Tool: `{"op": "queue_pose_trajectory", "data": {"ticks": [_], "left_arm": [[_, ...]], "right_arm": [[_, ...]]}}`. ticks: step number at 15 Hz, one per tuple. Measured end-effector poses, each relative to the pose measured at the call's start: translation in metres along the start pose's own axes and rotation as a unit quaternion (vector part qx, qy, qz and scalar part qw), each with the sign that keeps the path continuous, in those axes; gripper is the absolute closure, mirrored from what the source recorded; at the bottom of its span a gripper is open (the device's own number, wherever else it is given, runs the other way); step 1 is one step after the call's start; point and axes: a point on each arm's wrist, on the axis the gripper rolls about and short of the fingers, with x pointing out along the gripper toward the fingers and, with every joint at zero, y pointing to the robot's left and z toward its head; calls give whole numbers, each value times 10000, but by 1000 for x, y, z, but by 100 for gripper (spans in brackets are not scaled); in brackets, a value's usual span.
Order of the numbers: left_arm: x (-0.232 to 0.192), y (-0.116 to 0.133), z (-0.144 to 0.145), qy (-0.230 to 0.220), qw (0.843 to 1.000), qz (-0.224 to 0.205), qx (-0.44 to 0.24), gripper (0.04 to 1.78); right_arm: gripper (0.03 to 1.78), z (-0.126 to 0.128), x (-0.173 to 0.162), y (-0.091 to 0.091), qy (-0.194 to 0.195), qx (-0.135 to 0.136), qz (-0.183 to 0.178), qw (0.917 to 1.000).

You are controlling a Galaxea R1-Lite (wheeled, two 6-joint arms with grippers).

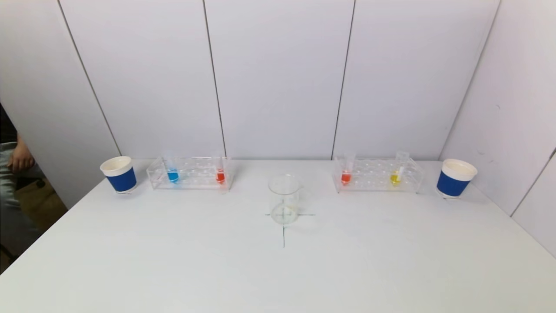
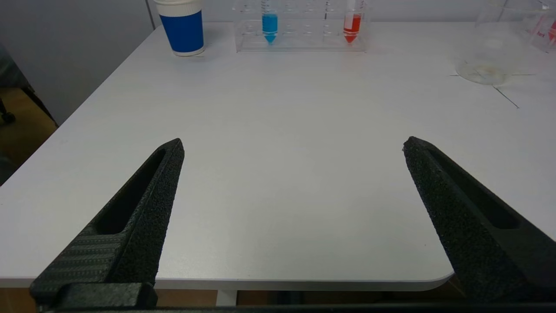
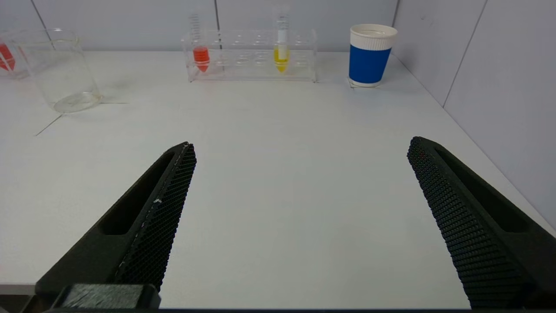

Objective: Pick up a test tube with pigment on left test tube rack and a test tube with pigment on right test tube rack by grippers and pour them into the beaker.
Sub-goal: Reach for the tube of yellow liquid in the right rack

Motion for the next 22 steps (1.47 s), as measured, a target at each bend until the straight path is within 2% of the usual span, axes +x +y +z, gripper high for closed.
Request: {"op": "queue_pose_trajectory", "data": {"ticks": [10,15,19,22], "left_arm": [[0,0,0,0,10000,0,2,6],[0,0,0,0,10000,-2,4,6],[0,0,0,0,10000,0,4,6],[0,0,0,0,10000,0,2,6]], "right_arm": [[4,0,0,0,0,10,-7,10000],[4,3,0,-1,-108,-44,-139,9998],[4,25,-8,0,-356,-152,-137,9992],[4,46,-16,0,-311,-197,-58,9993]]}}
